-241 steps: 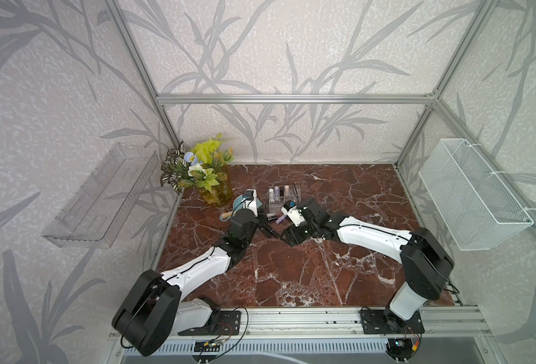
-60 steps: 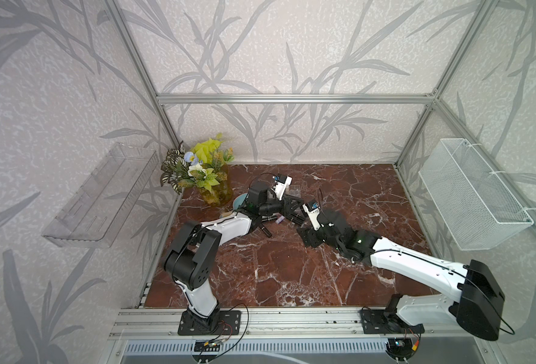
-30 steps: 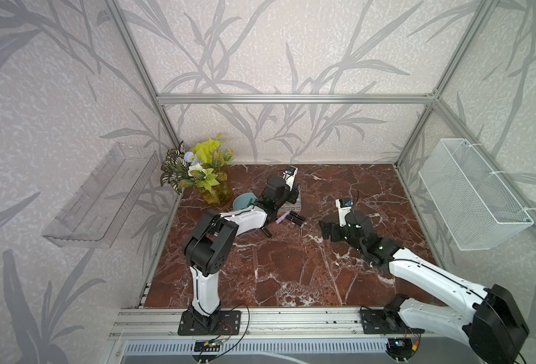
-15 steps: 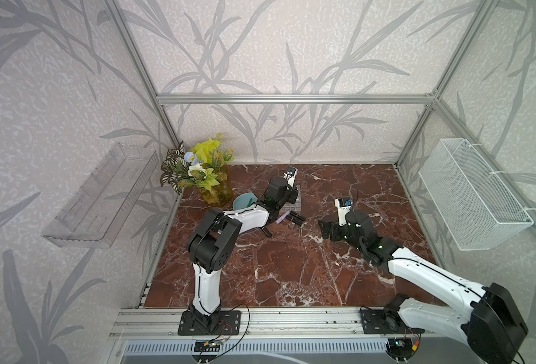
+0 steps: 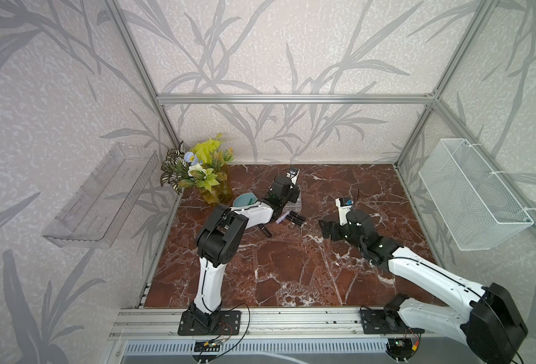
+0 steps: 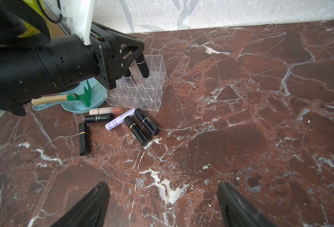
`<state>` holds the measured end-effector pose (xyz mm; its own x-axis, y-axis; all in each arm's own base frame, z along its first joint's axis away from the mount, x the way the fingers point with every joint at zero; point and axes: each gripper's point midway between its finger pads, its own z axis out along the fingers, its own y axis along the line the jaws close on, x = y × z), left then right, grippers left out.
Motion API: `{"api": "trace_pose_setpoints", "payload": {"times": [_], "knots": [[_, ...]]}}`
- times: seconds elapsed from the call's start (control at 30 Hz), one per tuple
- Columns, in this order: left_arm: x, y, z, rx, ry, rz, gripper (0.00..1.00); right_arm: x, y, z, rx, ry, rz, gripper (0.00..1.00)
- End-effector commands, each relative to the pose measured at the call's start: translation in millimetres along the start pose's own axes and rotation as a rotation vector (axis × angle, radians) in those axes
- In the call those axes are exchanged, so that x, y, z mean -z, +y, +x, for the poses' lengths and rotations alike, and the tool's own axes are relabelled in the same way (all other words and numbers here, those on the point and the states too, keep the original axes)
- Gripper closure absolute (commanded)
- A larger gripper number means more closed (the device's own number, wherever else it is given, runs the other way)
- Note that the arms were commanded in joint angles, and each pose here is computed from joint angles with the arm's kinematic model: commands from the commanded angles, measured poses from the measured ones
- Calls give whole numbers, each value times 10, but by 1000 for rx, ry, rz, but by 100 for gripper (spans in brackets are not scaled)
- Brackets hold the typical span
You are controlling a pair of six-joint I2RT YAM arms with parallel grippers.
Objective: Arrange the lipsticks in the organizer
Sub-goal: Place the lipstick in the storage box.
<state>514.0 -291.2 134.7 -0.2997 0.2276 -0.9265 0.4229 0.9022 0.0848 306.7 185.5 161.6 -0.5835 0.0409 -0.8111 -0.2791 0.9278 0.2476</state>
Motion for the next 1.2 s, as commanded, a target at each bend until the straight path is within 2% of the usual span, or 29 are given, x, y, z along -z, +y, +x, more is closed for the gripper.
{"api": "trace_pose_setpoints", "payload": {"times": [0.0,0.1,0.17,0.27,0.37,0.5,0.6,0.73,0.83,1.0,1.17], "knots": [[-36,-10,-12,-15,12,-9,91,13,-8,-13,-10,-13,-5,10],[-21,-2,5,-11,20,-13,84,21,-9,-14,-13,-15,-6,10],[0,-10,0,-9,18,-10,68,23,-7,-12,-13,-16,-8,10],[41,-26,-21,-10,12,-10,48,26,-8,-11,-17,-17,-11,10],[133,-48,-91,-20,3,-10,37,30,-10,1,-18,-16,-12,10],[424,-62,-252,-5,-11,-29,36,41,-11,12,-20,-25,-18,10],[789,13,-339,31,8,-77,36,51,-11,14,-17,-28,-21,10],[1233,166,-325,108,93,-120,25,107,16,-15,-28,-47,-42,10],[1546,180,-124,165,193,-109,23,154,13,-31,-30,-58,-47,10],[1987,143,417,265,304,-65,21,221,36,-54,-37,-70,-65,10],[2123,214,773,309,389,-81,18,243,61,-56,-45,-75,-83,10]]}}
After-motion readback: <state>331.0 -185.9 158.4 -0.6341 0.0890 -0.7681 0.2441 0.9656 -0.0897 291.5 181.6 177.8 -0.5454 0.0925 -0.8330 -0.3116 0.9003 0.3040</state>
